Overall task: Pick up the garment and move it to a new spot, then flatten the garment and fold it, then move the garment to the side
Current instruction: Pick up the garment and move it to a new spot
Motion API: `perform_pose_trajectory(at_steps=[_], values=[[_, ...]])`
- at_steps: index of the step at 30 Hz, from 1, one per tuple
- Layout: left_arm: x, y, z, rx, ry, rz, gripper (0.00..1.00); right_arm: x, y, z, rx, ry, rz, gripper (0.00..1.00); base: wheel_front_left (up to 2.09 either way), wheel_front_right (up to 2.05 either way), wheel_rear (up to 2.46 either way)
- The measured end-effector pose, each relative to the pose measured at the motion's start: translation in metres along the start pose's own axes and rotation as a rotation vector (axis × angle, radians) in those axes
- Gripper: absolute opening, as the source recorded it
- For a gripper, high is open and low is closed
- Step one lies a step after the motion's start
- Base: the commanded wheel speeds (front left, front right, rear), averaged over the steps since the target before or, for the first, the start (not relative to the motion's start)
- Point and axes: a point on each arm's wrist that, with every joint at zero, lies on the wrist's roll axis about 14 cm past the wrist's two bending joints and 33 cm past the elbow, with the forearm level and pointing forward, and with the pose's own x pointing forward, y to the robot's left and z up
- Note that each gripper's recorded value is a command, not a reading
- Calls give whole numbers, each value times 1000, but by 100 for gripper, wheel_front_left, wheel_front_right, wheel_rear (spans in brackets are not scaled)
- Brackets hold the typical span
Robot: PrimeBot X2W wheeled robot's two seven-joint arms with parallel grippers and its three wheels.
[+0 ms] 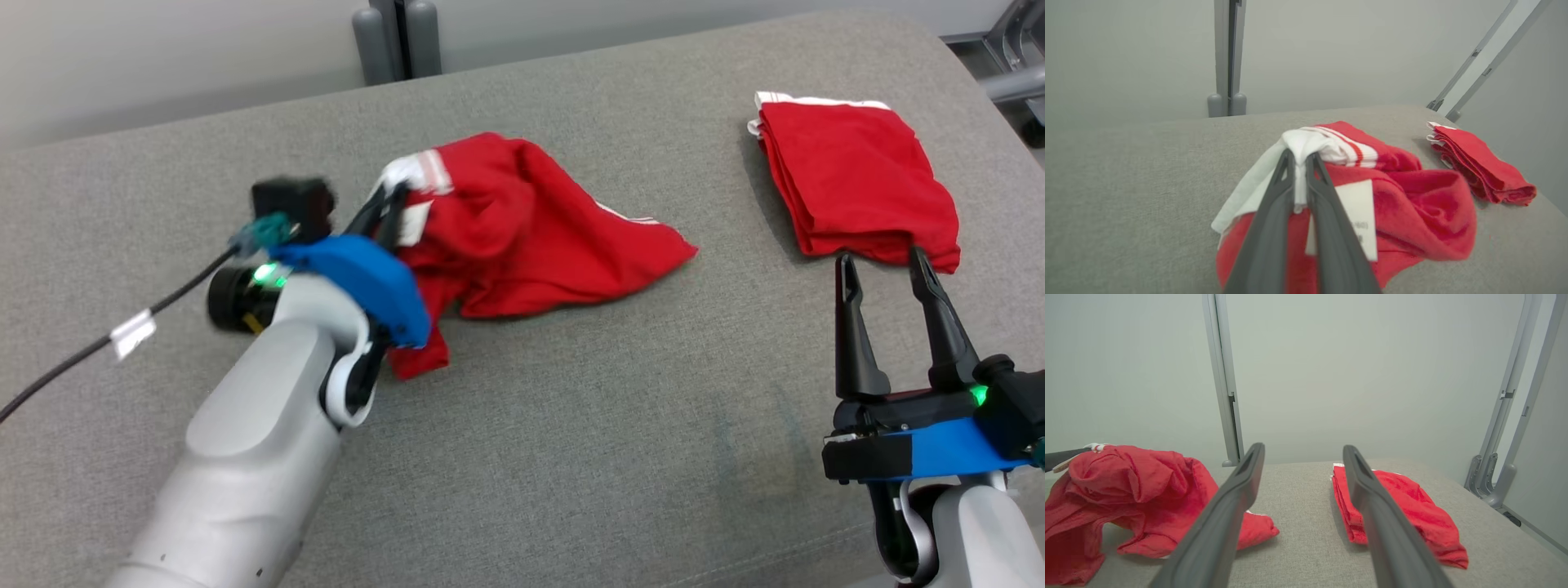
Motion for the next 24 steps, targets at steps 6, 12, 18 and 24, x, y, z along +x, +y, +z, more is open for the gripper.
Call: perform_pose_trajectory(at_steps=[6,12,18,24], values=[[-17,44,-41,-30,24,139,37,2,2,-10,-2,24,6,100,0,0,0],[-36,57,-41,-2,-14,179,100,6,17,-13,5,29,46,100,0,0,0],[-55,51,-10,25,-121,172,100,6,35,-11,23,26,94,100,0,0,0],[-92,43,1,82,-194,178,100,0,51,-5,25,22,143,100,0,0,0]])
